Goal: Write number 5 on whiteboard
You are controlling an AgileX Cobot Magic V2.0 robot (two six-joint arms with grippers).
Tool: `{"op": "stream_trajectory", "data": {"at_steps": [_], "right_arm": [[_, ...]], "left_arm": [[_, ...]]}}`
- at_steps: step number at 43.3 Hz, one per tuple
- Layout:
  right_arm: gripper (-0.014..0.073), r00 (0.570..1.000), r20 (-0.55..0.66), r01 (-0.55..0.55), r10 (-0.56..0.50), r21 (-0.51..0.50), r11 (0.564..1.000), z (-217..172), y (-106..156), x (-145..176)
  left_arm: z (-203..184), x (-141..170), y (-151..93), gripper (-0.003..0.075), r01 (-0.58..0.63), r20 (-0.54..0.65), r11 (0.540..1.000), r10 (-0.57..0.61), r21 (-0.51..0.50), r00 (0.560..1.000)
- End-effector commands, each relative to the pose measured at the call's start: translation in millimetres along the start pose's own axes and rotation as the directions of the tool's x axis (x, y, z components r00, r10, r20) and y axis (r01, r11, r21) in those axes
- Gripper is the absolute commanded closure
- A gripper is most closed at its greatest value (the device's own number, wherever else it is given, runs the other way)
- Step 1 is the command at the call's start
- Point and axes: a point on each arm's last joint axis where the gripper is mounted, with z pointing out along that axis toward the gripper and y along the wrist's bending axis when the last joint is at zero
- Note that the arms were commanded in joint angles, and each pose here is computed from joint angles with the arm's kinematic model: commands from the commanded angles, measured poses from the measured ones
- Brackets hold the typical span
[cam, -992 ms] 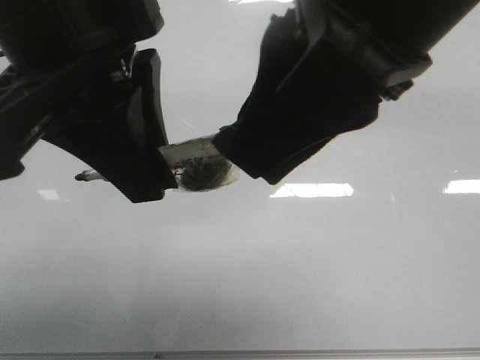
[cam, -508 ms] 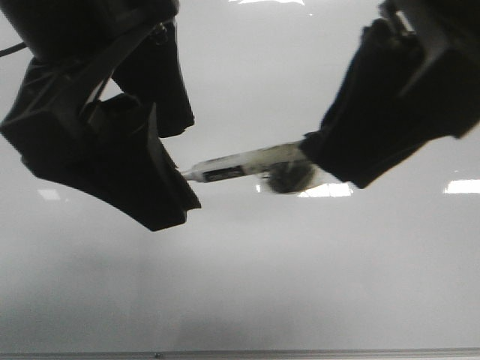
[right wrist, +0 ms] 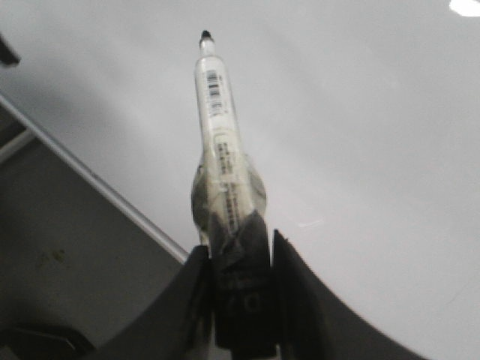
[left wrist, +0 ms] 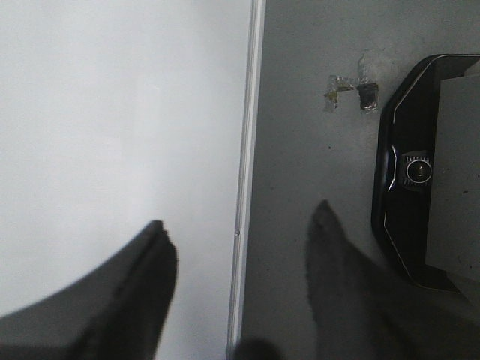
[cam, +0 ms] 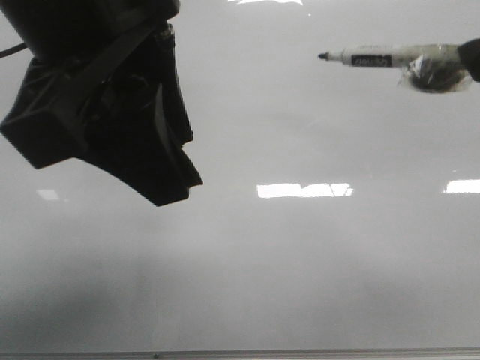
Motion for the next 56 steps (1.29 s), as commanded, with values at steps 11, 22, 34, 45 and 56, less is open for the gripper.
{"op": "stream_trajectory", "data": {"at_steps": [11,22,34,45,56], "right_arm": [[0.0659,0.991,0.125,-0.046,0.040,0.044,0.998,-6.1,-5.9,-15.5],[0.0659,0.982,0.183,-0.054,0.039,0.081,0.995,-3.8,-16.0,-41.2],[0.0659,0.991,0.106,-0.099,0.086,0.126,0.987,33.2,-53.1,-83.1],[0.0657,0.991,0.081,-0.115,0.106,0.117,0.986,61.7,-64.9,-98.5],[0.0657,0.992,0.016,-0.124,0.123,0.101,0.987,81.9,-68.7,-93.4]], "left_arm": [[-20.0,-10.3,3.9,0.0741,0.016,0.095,0.998,-0.010,-0.056,0.995],[-20.0,-10.3,3.9,0.0741,0.016,0.095,0.998,-0.010,-0.056,0.995],[-20.0,-10.3,3.9,0.0741,0.016,0.095,0.998,-0.010,-0.056,0.995],[-20.0,-10.3,3.9,0.0741,0.016,0.095,0.998,-0.010,-0.056,0.995],[-20.0,-10.3,3.9,0.0741,0.016,0.095,0.998,-0.010,-0.056,0.995]]}}
